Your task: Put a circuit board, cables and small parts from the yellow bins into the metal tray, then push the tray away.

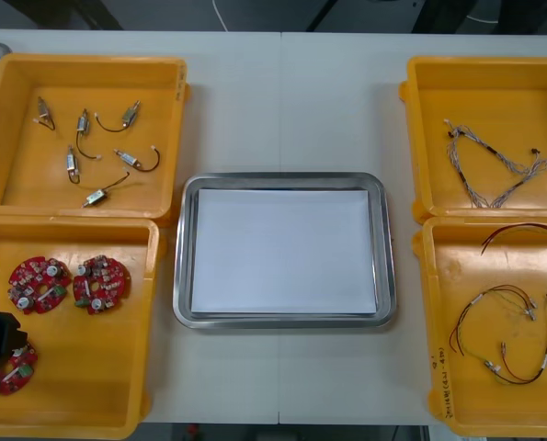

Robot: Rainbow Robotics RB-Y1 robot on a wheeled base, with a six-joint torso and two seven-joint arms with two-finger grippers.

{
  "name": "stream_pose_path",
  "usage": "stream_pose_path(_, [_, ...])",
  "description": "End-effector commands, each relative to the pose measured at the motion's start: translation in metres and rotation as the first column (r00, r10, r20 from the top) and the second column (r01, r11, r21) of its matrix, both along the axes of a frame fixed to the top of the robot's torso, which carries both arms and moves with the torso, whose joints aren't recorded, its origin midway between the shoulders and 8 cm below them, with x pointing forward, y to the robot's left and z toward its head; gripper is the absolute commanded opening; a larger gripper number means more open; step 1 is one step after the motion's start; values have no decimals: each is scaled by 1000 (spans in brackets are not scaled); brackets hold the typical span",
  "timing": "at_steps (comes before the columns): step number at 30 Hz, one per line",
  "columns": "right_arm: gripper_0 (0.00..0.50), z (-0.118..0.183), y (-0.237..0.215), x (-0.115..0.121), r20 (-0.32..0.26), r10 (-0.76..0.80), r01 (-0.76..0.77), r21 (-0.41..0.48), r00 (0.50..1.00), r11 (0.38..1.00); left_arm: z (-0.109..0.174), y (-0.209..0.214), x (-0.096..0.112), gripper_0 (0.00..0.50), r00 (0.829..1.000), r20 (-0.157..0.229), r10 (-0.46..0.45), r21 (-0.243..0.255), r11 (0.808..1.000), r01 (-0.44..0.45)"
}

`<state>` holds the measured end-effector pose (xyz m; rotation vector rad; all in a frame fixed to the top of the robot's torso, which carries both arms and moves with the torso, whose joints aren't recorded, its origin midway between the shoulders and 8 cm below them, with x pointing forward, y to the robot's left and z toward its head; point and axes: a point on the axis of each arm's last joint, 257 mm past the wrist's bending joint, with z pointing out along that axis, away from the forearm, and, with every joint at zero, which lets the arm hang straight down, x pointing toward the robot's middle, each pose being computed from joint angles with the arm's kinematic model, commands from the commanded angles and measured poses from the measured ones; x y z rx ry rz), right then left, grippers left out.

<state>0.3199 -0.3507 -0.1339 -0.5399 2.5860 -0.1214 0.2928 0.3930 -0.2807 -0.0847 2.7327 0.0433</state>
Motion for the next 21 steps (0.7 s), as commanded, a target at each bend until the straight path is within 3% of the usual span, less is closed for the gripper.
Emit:
stream_pose_path(1, [0, 12, 8, 6, 21, 100, -98, -84, 995, 992, 1, 2, 9, 500, 994, 3, -112, 72, 991, 112])
stream_pose_path(21, [0, 13, 23, 6, 10, 175, -173, -90, 985, 981, -20, 3, 20, 500, 994, 23, -111, 67, 992, 109])
